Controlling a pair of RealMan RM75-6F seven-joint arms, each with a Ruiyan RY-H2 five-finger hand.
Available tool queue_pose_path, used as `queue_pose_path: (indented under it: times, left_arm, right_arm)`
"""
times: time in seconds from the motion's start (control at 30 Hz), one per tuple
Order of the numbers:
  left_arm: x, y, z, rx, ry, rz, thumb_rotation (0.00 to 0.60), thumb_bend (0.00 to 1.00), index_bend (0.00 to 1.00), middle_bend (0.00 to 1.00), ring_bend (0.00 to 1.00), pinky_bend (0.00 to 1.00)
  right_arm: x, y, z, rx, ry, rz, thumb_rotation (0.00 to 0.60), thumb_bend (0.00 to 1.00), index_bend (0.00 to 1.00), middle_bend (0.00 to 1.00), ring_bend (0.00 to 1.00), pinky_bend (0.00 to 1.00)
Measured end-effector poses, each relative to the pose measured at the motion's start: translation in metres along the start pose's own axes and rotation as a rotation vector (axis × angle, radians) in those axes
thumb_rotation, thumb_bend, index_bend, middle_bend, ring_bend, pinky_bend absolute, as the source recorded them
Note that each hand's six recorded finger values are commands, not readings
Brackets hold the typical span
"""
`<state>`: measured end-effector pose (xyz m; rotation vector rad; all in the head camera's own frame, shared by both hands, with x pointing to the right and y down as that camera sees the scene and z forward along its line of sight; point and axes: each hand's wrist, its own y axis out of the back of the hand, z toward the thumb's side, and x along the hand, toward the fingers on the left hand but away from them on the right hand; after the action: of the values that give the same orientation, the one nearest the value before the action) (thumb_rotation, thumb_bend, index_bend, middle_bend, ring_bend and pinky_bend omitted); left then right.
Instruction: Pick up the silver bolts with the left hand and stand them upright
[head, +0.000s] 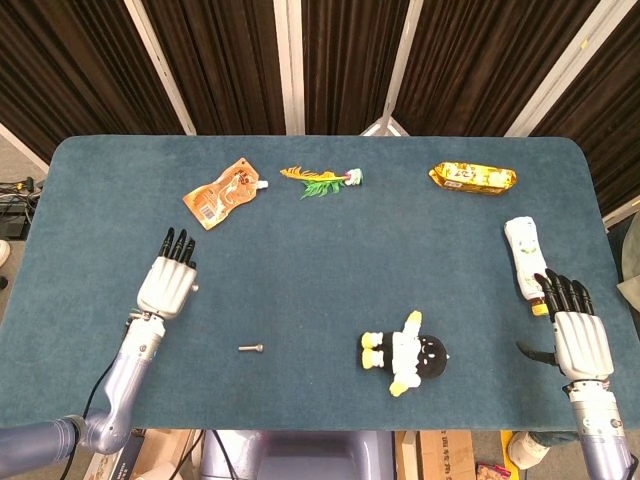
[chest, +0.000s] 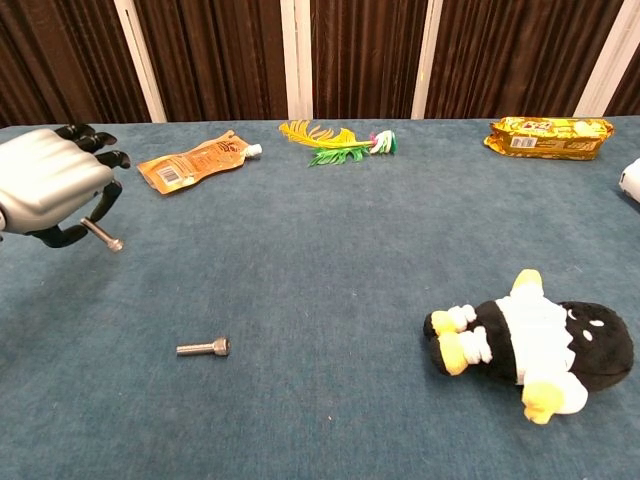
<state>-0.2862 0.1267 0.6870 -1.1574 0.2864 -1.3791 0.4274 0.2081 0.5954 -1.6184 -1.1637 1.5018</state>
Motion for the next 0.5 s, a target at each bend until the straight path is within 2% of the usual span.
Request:
queue_pose_path:
  times: [0.33, 0.5]
  left_arm:
    - [0.012, 0.001, -0.002, 0.207, 0.012, 0.046, 0.600, 0.53, 0.57, 0.12, 0.00, 0.00]
    - [0.018, 0.000, 0.006, 0.238, 0.008, 0.036, 0.600, 0.53, 0.57, 0.11, 0.00, 0.00]
  right_arm:
    - [-0.001, -0.002, 0.001, 0.002, -0.002, 0.006, 0.600, 0.05, 0.09, 0.07, 0.02, 0.00]
    - [-0.001, -0.003, 0.001, 0.001, -0.001, 0.007, 0.600, 0.05, 0.09, 0.07, 0.02, 0.00]
